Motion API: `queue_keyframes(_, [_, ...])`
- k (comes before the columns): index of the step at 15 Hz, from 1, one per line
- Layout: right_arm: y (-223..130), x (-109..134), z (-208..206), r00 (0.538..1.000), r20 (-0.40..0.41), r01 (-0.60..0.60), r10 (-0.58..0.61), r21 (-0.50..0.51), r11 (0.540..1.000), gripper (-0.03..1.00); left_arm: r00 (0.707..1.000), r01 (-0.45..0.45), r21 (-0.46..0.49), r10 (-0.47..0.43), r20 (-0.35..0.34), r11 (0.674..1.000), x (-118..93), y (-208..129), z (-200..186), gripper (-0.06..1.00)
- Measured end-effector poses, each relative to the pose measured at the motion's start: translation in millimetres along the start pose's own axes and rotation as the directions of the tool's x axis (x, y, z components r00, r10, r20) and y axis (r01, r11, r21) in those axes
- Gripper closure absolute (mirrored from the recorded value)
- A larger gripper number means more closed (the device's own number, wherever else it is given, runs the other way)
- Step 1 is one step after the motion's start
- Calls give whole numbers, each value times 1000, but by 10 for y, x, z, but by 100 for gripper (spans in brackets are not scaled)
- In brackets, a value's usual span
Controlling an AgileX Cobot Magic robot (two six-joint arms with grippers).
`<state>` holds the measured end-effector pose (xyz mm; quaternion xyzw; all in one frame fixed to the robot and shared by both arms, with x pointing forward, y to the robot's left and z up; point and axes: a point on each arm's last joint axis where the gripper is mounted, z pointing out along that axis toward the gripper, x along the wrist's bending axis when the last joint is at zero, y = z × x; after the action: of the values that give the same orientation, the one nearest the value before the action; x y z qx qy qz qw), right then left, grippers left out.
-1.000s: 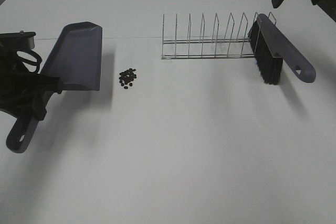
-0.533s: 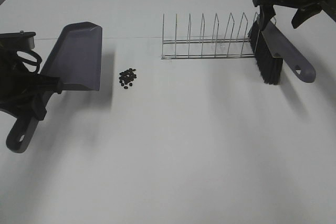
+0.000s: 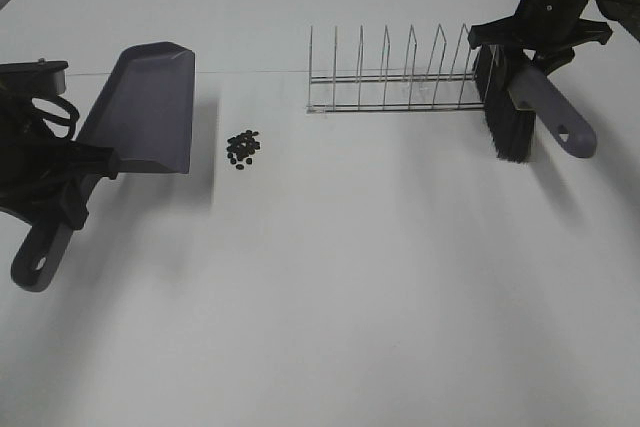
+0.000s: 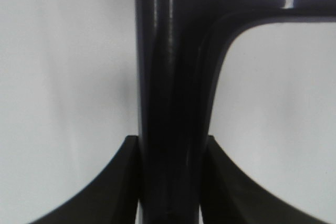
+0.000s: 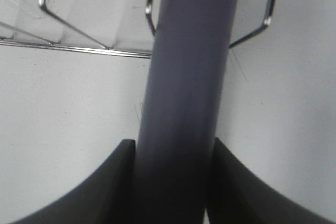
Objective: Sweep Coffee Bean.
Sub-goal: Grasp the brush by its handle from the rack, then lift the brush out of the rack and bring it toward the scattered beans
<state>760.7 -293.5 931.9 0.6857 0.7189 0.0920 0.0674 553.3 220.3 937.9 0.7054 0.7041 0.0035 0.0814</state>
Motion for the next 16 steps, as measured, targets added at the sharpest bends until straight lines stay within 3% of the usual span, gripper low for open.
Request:
queue_keyframes(6, [11,-15,-157,1000,1,-3,3,-14,1000,69,1000,0,0,0,0,1000,0,0,0,68])
queue_keyframes(16, [-50,79,-1846,1000,-8,-14,12,-322,947,69,1000,-3,18,3,-6,1000,5,-17,0,68])
